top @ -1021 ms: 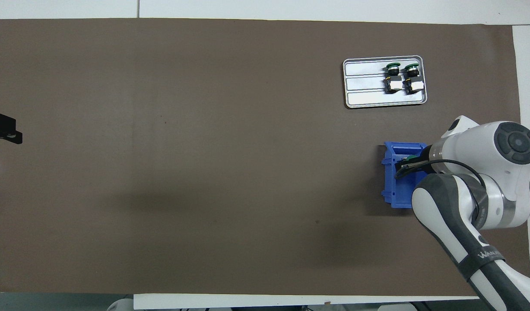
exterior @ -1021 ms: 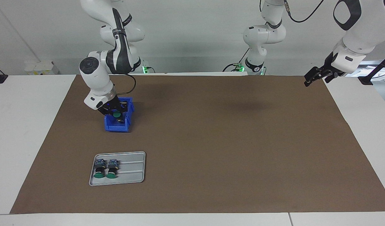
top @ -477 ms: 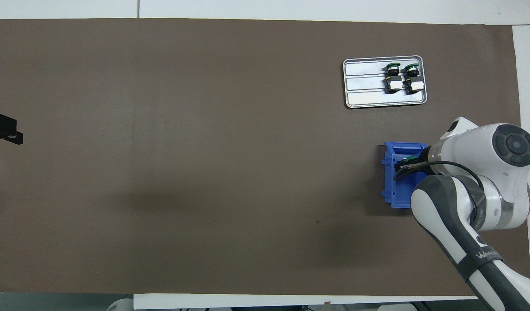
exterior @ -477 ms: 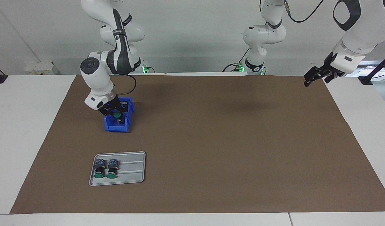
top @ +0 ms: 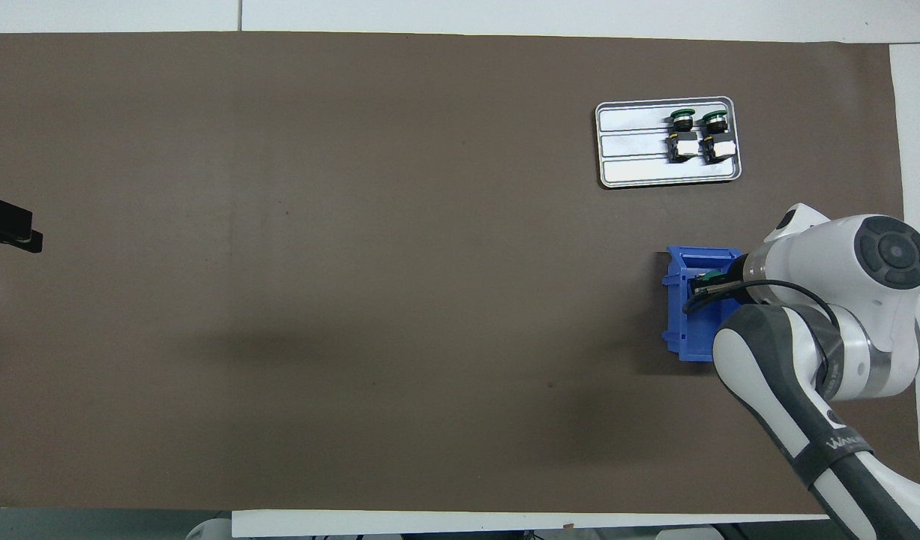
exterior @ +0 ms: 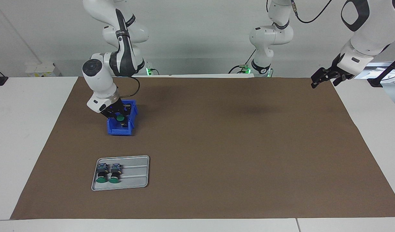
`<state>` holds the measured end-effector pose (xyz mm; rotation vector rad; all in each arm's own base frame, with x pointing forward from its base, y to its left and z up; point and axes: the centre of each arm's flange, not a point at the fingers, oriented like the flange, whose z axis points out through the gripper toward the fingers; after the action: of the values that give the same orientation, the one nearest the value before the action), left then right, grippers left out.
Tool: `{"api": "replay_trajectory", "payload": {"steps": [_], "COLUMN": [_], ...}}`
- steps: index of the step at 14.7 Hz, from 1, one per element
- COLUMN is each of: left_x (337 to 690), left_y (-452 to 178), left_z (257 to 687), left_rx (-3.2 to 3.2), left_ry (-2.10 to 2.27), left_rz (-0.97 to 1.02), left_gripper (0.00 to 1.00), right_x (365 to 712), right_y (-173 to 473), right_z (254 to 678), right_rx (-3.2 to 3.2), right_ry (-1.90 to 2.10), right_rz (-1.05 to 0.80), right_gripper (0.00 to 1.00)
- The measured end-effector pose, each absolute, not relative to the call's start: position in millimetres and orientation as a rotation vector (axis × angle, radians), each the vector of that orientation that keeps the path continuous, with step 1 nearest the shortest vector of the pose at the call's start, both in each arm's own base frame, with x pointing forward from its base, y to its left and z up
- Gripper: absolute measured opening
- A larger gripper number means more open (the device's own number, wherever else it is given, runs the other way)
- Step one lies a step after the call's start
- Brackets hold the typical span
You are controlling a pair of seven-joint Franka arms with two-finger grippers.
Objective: Place and press button with both arms
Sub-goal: 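Lower the green item into the blue bin and open the right gripper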
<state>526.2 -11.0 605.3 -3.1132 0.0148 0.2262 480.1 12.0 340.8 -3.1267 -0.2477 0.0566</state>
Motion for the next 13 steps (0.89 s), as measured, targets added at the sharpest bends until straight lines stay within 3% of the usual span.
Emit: {"api": "replay_trajectory", "payload": {"steps": [8, 12, 13], "left_x": [526, 526, 526], "left_y": [-12, -11, -10], "left_z": [605, 605, 605], "left_rx": [-3.113, -3.113, -3.113], "left_ry": [0.017, 0.014, 0.012], "left_rz": [0.226, 0.226, 0.226], "left_gripper": [1.0, 1.0, 1.0], "right_x": [490, 508, 512], "right_y": [12, 12, 11], "right_z": [371, 442, 467], "right_rx": [-3.124, -3.121, -3.121], "right_ry": [-0.247, -0.246, -0.244], "right_rz": [0.088, 0.125, 0.122], "right_gripper": [0.49, 0.52, 0.58]}}
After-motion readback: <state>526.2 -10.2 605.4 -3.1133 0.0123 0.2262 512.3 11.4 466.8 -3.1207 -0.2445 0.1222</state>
